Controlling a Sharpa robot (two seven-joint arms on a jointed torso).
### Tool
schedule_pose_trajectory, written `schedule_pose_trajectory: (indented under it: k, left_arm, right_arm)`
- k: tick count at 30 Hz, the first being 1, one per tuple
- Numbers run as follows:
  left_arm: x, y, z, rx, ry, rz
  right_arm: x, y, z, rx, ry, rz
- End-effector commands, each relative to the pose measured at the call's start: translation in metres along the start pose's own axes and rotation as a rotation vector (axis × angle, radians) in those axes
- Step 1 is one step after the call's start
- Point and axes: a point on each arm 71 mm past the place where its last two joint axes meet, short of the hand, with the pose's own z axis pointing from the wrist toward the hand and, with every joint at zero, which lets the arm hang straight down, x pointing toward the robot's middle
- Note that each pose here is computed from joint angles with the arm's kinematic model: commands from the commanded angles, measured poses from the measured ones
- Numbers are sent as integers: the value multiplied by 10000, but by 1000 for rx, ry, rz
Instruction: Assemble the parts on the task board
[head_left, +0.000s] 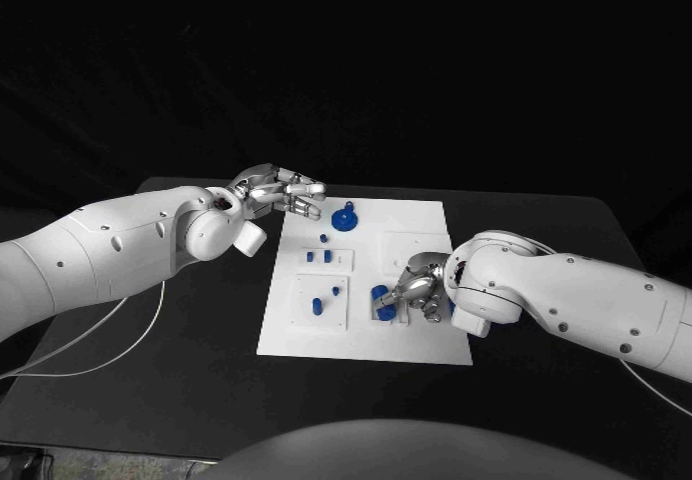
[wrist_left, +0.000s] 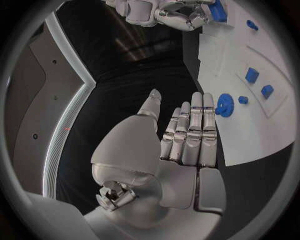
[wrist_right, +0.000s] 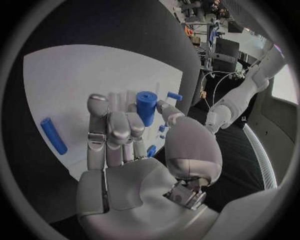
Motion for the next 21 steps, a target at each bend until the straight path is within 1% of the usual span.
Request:
schedule_pose_trajectory:
  k: [1, 21]
  left_arm:
    - [22, -3, 3, 6, 18, -4]
    - [19, 1, 2, 2, 21, -5]
  right_arm:
    - [38, -54, 12, 61, 15, -23]
    - [42, -76, -28, 51, 10, -21]
